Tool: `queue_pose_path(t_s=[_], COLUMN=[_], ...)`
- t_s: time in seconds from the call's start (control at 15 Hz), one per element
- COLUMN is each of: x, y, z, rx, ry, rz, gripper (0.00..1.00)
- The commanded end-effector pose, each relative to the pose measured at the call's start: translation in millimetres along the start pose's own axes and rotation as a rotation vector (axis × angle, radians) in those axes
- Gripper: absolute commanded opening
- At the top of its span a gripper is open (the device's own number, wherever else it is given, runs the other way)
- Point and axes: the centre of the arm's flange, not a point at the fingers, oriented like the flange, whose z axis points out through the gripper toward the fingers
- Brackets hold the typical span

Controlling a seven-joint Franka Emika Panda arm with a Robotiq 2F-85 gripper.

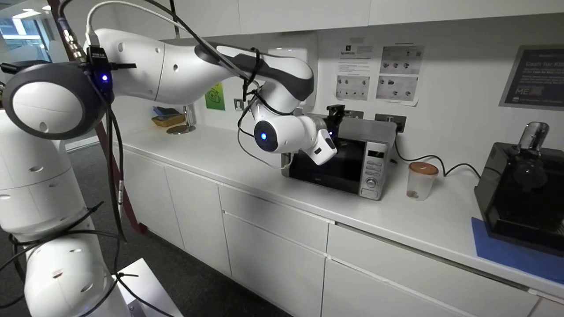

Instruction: Press a button on the microwave.

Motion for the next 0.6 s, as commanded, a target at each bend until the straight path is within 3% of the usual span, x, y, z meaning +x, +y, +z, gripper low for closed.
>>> queue_pose_path(t_s=[0.0,0.53], x=[-10.0,24.5], y=[29.1,70.8], z=[6.7,37.6], rx=[0.012,-0.044], ry=[0.000,0.071], rz=[-0.011,0.014], gripper=[1.00,1.00])
